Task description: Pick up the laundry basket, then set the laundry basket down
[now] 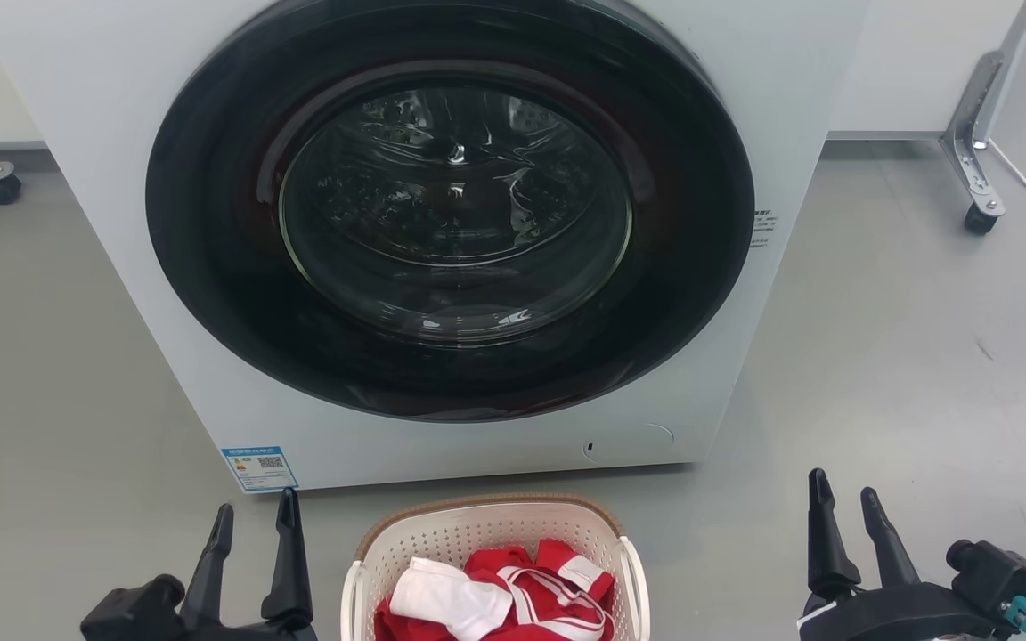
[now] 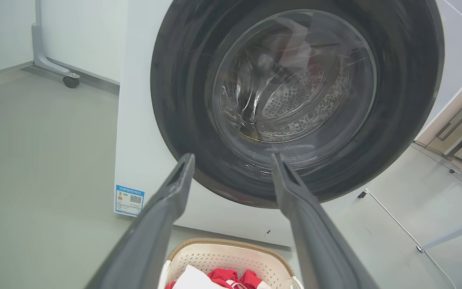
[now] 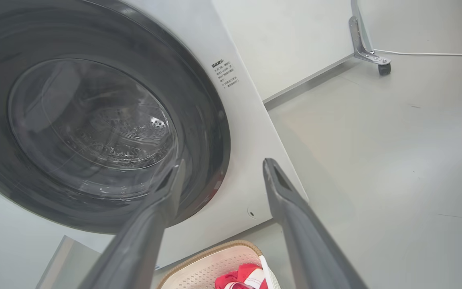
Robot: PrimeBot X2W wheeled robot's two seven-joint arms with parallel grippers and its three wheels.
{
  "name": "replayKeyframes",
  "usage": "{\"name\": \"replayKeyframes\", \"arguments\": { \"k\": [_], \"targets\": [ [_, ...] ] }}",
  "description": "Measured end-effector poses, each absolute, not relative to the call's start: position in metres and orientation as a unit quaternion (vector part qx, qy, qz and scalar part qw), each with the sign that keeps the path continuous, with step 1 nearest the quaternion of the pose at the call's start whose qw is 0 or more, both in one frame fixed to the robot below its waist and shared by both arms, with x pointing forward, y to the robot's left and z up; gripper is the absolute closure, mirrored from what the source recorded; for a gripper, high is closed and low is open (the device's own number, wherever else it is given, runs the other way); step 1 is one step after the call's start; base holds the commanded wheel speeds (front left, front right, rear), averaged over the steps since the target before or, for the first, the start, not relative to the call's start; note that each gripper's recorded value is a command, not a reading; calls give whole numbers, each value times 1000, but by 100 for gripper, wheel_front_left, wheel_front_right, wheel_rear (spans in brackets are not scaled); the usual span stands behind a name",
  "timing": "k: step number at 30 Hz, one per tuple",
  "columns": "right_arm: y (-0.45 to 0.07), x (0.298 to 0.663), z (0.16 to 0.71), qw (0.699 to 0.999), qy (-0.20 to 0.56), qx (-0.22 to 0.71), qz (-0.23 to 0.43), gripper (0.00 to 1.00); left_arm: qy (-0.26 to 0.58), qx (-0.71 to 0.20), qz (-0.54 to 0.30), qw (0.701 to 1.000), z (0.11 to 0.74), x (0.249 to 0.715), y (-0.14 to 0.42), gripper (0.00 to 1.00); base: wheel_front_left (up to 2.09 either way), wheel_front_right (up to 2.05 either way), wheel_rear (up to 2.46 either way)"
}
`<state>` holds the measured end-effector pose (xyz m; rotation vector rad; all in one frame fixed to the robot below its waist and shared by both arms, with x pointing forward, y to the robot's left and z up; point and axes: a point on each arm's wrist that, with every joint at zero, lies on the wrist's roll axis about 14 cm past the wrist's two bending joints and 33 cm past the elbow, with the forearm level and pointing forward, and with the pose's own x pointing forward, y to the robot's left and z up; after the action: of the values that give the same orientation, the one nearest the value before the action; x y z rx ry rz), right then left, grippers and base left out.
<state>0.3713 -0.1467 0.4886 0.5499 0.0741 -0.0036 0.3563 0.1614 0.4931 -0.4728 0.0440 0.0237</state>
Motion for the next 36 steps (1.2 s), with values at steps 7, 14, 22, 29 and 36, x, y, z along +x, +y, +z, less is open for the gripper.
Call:
{"name": "replayKeyframes", "arguments": {
  "k": [7, 14, 22, 29, 36],
  "targets": [
    [-141, 372, 498, 974, 16, 224, 8, 0, 1, -181, 4, 983, 502, 356, 157, 0, 0, 0, 0],
    [-137, 373, 508, 984, -9, 176, 16, 0, -19, -131, 1, 991, 509, 354, 155, 0, 0, 0, 0],
    [-131, 373, 518, 992, -37, 120, 26, 0, -48, -76, -10, 996, 521, 353, 147, 0, 0, 0, 0],
    [-126, 372, 527, 995, -60, 77, 32, 0, -64, -28, -14, 997, 524, 348, 144, 0, 0, 0, 0],
    [-126, 373, 526, 995, -59, 72, 33, 0, -63, -27, -13, 998, 524, 349, 144, 0, 0, 0, 0]
  ]
}}
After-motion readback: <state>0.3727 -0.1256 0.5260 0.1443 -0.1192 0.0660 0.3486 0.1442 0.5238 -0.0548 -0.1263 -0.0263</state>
